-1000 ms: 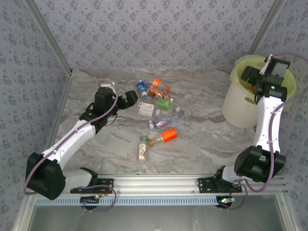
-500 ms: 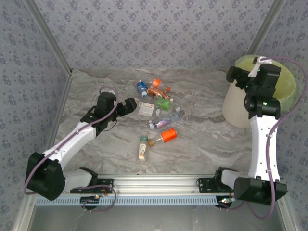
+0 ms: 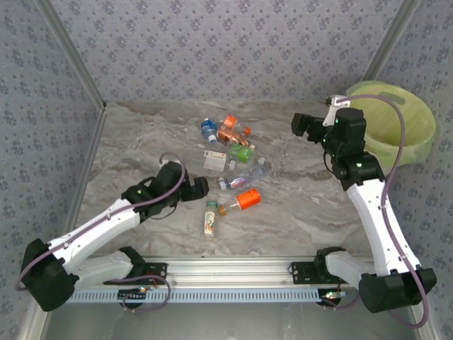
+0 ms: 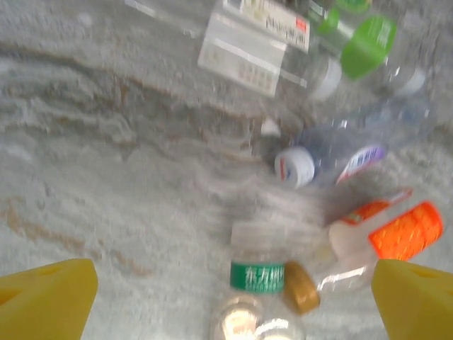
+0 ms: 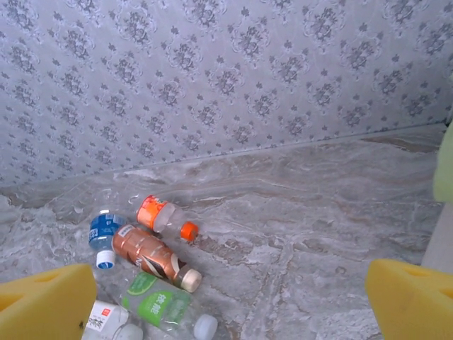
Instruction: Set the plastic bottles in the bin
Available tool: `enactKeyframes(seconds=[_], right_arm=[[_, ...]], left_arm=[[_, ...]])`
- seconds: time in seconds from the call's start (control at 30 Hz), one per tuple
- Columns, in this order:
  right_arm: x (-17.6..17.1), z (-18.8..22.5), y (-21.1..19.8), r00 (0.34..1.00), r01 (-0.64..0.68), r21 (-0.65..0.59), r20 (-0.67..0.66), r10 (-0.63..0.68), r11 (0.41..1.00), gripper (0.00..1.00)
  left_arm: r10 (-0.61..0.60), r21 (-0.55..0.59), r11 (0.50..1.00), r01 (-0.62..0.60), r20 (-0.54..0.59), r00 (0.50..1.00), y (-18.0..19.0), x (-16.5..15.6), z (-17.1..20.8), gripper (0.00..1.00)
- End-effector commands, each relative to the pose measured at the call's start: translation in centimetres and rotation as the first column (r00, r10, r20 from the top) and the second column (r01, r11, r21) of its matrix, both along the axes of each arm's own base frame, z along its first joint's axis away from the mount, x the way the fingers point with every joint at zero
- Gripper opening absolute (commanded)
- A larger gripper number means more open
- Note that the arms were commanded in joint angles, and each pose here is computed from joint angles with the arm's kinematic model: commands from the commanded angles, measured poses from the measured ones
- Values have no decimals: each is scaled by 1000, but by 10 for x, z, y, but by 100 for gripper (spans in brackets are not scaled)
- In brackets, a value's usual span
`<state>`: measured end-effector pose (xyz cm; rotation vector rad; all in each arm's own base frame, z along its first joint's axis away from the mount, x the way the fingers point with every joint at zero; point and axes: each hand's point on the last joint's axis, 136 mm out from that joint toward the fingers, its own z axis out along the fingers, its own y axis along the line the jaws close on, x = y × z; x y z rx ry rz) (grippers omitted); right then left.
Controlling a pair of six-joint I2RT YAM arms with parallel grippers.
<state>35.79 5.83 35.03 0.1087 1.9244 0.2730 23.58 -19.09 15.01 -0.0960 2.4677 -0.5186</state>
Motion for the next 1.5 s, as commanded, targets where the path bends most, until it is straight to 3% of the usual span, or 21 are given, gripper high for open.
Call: enactKeyframes(seconds=[0.0,0.2,0.43,0.57,1.03,1.2,1.47], right_arm=[[1,-6,-4,998,63,55,19,-64,996,100],[6,-24,4,998,58,86,-15,-57,995,100],[8,-35,12,998,46,74,-40,-43,996,100],[5,-43,13,997,54,47,-62,-51,997,100],[3,-60,13,993,60,5,-98,-59,998,100],[0,-61,8,992,78,-17,-100,-80,997,100],[1,-66,10,991,81,2,-108,-80,997,100]], left_arm=[[-25,71,997,27,-27,999,3,-27,-13,100],[-185,149,971,186,-21,982,-25,-65,-34,100],[-272,261,923,284,-81,959,-41,-90,-67,99],[-185,353,904,242,-186,965,-31,-99,-100,99],[-225,369,885,283,-191,955,-43,-96,-102,98],[-245,376,877,299,-186,952,-43,-95,-101,87],[-290,379,865,329,-156,944,-46,-92,-94,47]])
